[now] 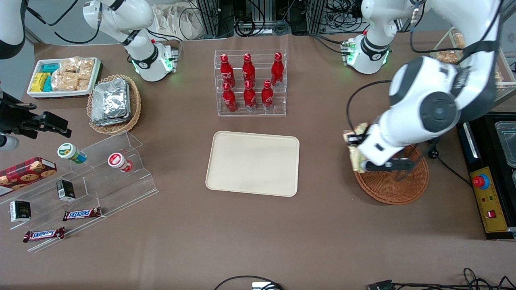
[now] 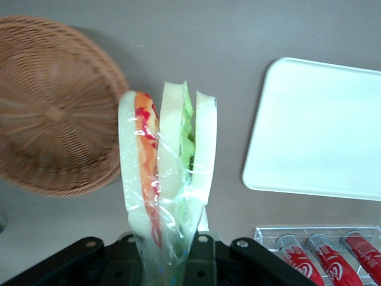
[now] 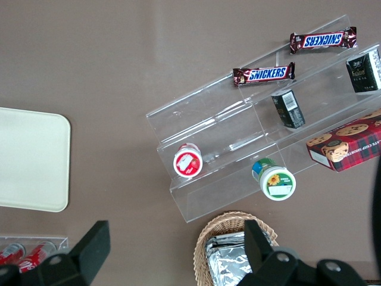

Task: Place sandwich from basket to tray
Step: 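Lift the sandwich and carry it with the left gripper to the tray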

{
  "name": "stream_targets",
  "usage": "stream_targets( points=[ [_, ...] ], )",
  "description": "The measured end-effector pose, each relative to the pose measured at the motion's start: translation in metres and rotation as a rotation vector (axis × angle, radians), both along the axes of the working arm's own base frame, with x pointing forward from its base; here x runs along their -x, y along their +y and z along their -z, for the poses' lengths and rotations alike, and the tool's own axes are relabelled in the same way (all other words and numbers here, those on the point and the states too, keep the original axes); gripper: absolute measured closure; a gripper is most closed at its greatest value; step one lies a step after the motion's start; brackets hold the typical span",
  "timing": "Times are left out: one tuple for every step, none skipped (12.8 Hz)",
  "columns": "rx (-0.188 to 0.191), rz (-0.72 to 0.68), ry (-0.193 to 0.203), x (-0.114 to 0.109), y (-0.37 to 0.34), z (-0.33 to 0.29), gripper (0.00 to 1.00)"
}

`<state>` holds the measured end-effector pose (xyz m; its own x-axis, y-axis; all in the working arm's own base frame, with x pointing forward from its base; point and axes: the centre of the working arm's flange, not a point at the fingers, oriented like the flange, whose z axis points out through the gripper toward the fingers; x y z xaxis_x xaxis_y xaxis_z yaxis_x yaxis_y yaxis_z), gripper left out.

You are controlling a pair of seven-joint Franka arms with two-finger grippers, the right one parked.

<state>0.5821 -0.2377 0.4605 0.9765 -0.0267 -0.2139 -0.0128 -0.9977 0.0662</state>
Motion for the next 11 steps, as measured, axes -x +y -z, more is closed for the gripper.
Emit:
stream_targets(
  points=[
    [0.010,0.038,0.006,0.005,-0.024,0.012,0.83],
    [0.014,0.071,0.015,0.011,-0.048,0.027,0.83],
    [0.012,0.094,0.013,0.016,-0.072,0.043,0.83],
    [0.002,0.102,0.008,0.021,-0.093,0.059,0.83],
    [-0.010,0.096,0.008,0.025,-0.110,0.077,0.83],
    [-0.019,0.085,0.004,0.029,-0.126,0.094,0.83],
    [-0.026,0.078,-0.002,0.034,-0.142,0.113,0.83],
    [-0.030,0.076,-0.007,0.038,-0.156,0.133,0.83],
    [-0.034,0.079,-0.010,0.040,-0.164,0.155,0.83],
    [-0.042,0.083,-0.009,0.039,-0.167,0.178,0.83],
    [-0.054,0.088,-0.004,0.038,-0.167,0.199,0.83]
  ],
)
